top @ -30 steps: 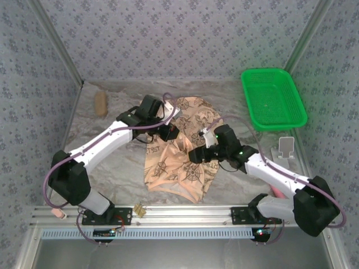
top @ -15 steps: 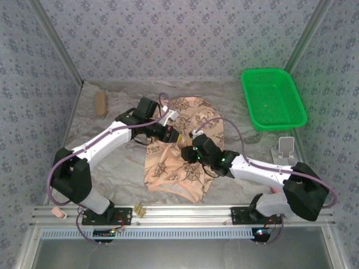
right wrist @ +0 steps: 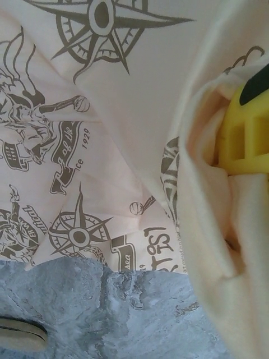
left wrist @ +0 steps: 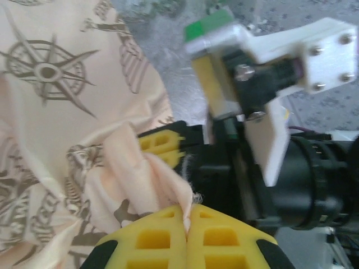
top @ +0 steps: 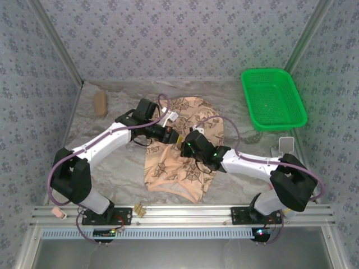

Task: Fold the inside-out t-shirt

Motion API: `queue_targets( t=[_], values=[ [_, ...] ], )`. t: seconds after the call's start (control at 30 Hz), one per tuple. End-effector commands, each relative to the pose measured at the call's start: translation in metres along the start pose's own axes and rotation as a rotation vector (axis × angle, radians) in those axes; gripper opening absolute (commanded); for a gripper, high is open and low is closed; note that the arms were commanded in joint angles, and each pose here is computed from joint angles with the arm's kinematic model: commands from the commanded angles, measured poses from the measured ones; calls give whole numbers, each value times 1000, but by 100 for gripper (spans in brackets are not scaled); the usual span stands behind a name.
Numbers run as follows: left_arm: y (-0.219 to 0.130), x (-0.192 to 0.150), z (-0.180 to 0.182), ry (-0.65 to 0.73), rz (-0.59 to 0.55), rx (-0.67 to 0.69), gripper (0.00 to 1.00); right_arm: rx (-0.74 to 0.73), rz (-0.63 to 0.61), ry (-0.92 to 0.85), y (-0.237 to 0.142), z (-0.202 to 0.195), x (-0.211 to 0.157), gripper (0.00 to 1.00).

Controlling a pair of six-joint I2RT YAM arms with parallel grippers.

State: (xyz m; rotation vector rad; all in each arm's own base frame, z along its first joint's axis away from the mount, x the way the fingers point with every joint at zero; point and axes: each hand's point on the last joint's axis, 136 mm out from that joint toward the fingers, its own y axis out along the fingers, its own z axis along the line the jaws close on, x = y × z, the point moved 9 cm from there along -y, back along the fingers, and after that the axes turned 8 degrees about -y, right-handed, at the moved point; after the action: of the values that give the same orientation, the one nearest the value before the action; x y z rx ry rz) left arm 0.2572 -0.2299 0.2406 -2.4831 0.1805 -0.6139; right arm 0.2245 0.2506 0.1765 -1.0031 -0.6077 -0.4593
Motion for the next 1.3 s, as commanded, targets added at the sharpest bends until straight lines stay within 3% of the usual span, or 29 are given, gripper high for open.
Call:
queue_targets(
  t=[0.0, 0.17, 0.33, 0.47, 0.57, 0.63, 0.73, 0.8, 0.93, 1.1, 1.2, 1.27],
  values=[
    [-18, -1, 0, 71, -92, 124, 0, 78, 16, 27, -28, -3, 20, 6],
    [-11, -5, 22, 74, -107, 238, 0, 286, 48, -172, -90, 0, 45, 0],
    [4, -4, 46, 65, -158, 283, 0, 541, 248, -184, -104, -10, 45, 0],
    [12, -10, 58, 41, -167, 293, 0, 323, 444, -61, -91, -54, 30, 0],
    [15, -15, 65, 30, -156, 311, 0, 134, 492, 45, -76, -91, 17, 0],
    [16, -19, 64, 34, -132, 300, 0, 50, 494, 70, -66, -105, 11, 16],
    [18, -22, 62, 38, -98, 254, 0, 45, 469, 6, -58, -104, 8, 23],
    [20, -22, 60, 18, -81, 216, 0, 76, 420, -93, -61, -94, 11, 26],
    [20, -20, 51, -27, -107, 114, 0, 76, 278, -428, -85, -67, 18, 42],
    [18, -17, 41, -61, -101, 43, 0, 241, 20, -1100, -91, -35, 0, 57],
    [15, -16, 36, -53, -112, 18, 0, 237, -139, -1320, -78, -40, 2, 58],
    [13, -14, 32, -51, -115, -5, 0, 287, -130, -1426, -69, -47, -1, 59]
  ],
)
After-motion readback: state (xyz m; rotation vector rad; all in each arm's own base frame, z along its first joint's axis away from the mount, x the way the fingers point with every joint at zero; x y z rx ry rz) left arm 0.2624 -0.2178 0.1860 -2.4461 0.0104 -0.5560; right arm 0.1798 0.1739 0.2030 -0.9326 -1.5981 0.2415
